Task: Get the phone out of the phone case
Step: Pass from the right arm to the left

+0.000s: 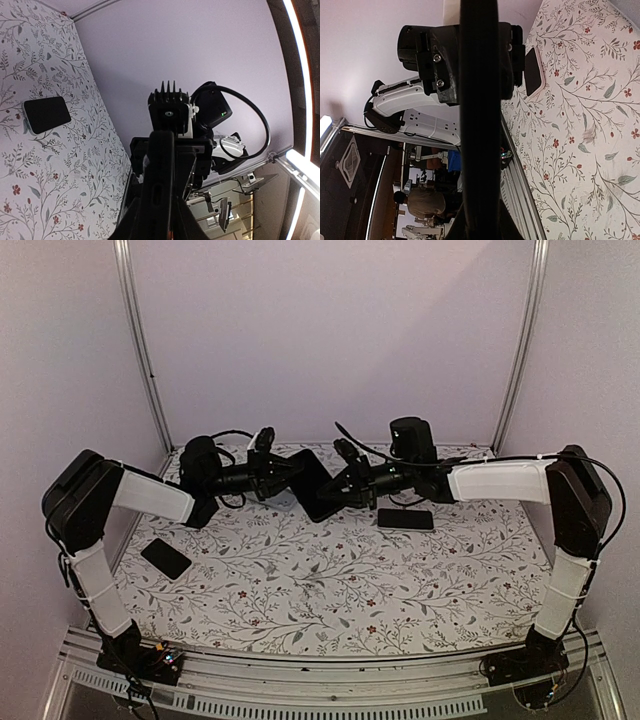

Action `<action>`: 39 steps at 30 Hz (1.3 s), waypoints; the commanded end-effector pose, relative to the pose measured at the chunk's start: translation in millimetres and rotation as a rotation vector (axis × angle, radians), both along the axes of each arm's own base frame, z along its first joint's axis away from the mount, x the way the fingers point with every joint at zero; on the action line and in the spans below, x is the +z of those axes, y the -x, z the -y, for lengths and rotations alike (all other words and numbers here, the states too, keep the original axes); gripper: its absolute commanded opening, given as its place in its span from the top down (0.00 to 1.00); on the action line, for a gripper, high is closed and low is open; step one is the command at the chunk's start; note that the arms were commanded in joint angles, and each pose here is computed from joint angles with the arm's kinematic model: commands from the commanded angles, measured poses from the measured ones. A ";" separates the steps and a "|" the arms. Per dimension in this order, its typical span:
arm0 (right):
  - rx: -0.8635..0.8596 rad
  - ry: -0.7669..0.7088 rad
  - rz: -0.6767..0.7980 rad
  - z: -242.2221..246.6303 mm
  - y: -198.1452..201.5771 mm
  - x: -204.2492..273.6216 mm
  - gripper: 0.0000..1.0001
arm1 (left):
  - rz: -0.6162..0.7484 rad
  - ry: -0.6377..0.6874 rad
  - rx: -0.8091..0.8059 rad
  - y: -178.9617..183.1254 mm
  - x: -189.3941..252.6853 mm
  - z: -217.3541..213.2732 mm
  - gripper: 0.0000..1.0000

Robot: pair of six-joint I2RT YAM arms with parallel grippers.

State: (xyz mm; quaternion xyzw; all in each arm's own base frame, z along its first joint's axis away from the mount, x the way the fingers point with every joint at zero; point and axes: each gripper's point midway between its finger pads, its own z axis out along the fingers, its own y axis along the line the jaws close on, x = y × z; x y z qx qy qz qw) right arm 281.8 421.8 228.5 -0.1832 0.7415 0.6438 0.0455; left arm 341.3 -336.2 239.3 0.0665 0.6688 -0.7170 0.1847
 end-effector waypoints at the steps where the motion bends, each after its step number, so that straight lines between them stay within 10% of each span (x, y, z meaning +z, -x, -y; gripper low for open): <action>1: 0.011 -0.024 0.078 -2.0 -7.0 13.5 1.00 | 0.018 -0.024 -0.008 1.6 0.5 7.3 0.85; 5: -0.024 0.004 0.105 -0.6 -12.1 12.3 0.90 | 0.021 -0.025 -0.003 1.8 3.1 7.7 1.00; 16: -0.151 0.021 0.237 12.5 -21.0 30.3 0.34 | 0.001 0.120 0.151 0.9 32.2 -12.5 1.00; 39: -0.238 -0.159 0.292 27.8 5.7 66.1 0.45 | 0.099 0.278 0.194 6.2 84.1 -24.7 1.00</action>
